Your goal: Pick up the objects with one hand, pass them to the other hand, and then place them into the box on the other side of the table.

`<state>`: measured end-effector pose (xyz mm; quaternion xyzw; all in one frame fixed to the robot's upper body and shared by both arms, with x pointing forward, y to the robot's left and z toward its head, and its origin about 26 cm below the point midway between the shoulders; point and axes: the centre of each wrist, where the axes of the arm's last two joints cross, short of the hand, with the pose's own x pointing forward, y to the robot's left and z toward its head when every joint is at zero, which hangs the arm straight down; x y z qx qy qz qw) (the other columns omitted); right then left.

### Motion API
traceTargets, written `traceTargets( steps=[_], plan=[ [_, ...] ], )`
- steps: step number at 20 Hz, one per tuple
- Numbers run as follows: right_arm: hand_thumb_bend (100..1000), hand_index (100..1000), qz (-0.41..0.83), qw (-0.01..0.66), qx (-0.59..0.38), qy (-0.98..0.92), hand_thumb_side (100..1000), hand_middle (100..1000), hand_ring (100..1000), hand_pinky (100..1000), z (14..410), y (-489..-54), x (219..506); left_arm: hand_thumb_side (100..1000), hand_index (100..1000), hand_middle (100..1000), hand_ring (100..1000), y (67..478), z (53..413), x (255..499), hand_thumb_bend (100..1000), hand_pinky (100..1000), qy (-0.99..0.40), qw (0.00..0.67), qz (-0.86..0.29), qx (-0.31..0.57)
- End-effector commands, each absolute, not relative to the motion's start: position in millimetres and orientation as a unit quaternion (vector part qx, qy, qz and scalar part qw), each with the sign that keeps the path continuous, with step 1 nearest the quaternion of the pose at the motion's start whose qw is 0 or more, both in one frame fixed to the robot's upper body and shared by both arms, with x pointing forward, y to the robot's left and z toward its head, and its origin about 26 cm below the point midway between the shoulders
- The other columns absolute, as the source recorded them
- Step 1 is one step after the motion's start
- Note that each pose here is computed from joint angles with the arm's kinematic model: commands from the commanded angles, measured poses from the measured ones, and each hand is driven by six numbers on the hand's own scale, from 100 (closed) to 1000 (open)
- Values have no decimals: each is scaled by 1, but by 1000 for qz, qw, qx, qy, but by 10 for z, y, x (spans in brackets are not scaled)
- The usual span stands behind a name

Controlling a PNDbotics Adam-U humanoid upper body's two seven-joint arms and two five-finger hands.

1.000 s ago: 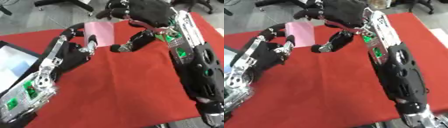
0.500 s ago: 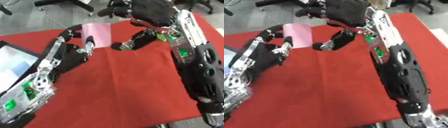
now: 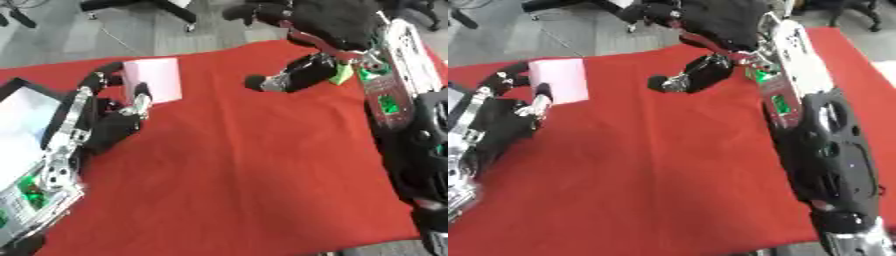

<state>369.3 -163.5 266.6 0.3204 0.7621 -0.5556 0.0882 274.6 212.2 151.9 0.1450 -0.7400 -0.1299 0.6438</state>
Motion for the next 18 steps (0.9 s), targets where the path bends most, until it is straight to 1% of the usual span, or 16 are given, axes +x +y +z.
traceTargets(
  steps=[1,4,7,9,10,12,13,14,15,16,17,18],
  plan=[
    [465,867,-549,94,343,757,395,553,712,717,2757,-1731,3668,159,391,217,324,2463,1611,2757,100,230,-711,629,-72,307],
    [446,865,-551,83,347,754,401,550,714,719,2715,-1787,3682,106,392,218,325,2840,1681,2739,100,228,-669,628,-39,394],
    [431,863,-552,74,350,753,407,546,715,721,2681,-1835,3693,114,393,220,323,3191,1738,2749,100,224,-599,638,-16,483],
    [421,862,-552,70,350,753,411,544,715,722,2664,-1851,3697,118,401,232,331,3398,1710,2802,100,231,-550,652,-1,522],
    [416,861,-552,69,349,754,413,542,716,723,2658,-1854,3699,124,419,253,352,3477,1691,2831,100,248,-530,658,4,535],
    [410,861,-553,67,347,755,417,541,716,723,2647,-1852,3703,160,516,359,447,3601,1606,2890,100,319,-489,676,8,551],
    [404,860,-552,66,346,756,421,540,716,724,2644,-1850,3704,377,759,617,666,3624,1535,2907,164,493,-469,691,4,550],
    [402,860,-552,66,345,756,422,540,716,724,2642,-1848,3706,536,844,751,762,3630,1474,2919,302,581,-453,707,-2,543],
    [401,860,-552,65,344,757,423,539,717,724,2642,-1849,3707,591,866,783,783,3629,1425,2927,357,601,-442,722,-10,533],
    [399,859,-552,65,344,757,425,539,717,724,2641,-1850,3709,702,907,848,831,3627,1394,2933,479,650,-435,732,-15,524],
    [399,859,-552,65,343,757,425,539,717,724,2641,-1850,3710,731,920,872,849,3626,1375,2936,526,669,-431,738,-20,519],
    [400,859,-553,65,343,757,427,538,716,724,2641,-1849,3710,819,953,928,892,3628,1366,2940,634,707,-430,740,-24,517]
  ],
)
